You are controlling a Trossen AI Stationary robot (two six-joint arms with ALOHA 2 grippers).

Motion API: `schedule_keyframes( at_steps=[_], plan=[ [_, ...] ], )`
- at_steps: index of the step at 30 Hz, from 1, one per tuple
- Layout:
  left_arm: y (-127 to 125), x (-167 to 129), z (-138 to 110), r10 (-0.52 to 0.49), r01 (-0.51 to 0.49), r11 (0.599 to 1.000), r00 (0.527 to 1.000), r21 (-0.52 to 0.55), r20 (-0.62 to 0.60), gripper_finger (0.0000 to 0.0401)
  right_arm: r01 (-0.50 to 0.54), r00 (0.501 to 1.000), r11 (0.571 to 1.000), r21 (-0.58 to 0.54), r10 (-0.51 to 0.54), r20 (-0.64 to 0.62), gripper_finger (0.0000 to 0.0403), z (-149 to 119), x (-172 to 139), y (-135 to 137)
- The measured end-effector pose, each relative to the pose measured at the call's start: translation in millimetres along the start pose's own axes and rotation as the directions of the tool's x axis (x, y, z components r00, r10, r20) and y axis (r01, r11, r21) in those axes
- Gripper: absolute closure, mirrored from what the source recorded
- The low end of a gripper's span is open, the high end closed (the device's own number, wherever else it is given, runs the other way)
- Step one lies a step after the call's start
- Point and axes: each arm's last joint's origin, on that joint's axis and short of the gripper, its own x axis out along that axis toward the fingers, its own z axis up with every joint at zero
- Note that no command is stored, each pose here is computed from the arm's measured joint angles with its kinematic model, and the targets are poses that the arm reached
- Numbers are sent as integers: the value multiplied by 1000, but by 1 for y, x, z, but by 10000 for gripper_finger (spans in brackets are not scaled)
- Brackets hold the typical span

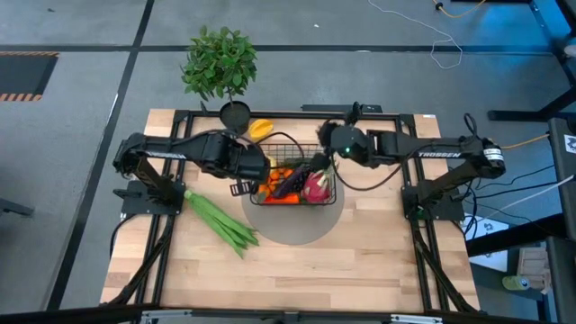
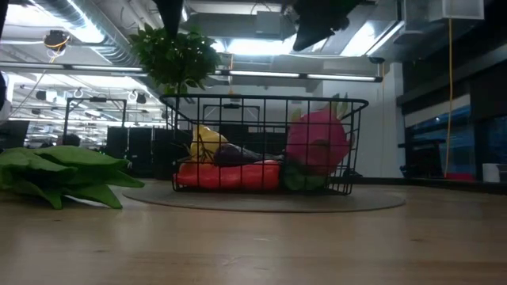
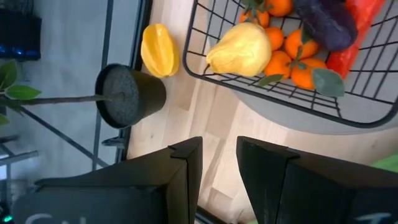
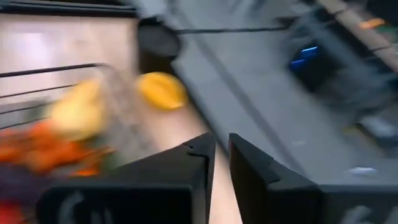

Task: Build produce basket
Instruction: Put the star fruit into the black wire basket

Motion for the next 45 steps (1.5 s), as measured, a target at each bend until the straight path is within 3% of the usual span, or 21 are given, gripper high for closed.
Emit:
schedule_keyframes(
  at_steps=[3,8,14,17,19,23,26,29,35,39,45],
  plan=[
    [-2,-2,-1,15,-15,1000,1000,24,13,312,154,988,988,-20,-154,11,352,4,11,-19],
    [12,4,4,178,-178,984,983,4,41,312,304,952,952,31,-302,-56,352,-1,35,-64],
    [46,22,13,357,-353,930,934,-96,23,312,192,968,972,138,-165,-189,352,-26,56,-103],
    [66,33,21,385,-381,919,923,-102,25,312,166,939,970,178,-100,-328,352,-43,57,-110],
    [81,42,28,345,-341,936,938,-89,37,312,187,897,962,200,-85,-433,352,-55,53,-110],
    [116,61,42,141,-133,989,979,-66,144,312,252,799,936,247,-57,-598,352,-73,43,-106],
    [145,74,44,21,8,992,973,-125,232,312,290,736,922,255,-45,-675,352,-80,33,-100],
    [166,89,41,-36,84,977,971,-197,236,304,306,696,920,246,-40,-717,352,-82,26,-93],
    [178,139,49,-52,96,954,986,-284,158,248,286,705,925,250,-27,-709,352,-79,20,-80],
    [165,177,56,-99,111,953,994,-283,55,209,263,715,934,243,-19,-699,352,-77,17,-74],
    [141,193,70,-61,68,962,998,-266,35,191,235,719,946,222,-16,-695,352,-76,16,-71]
  ],
)
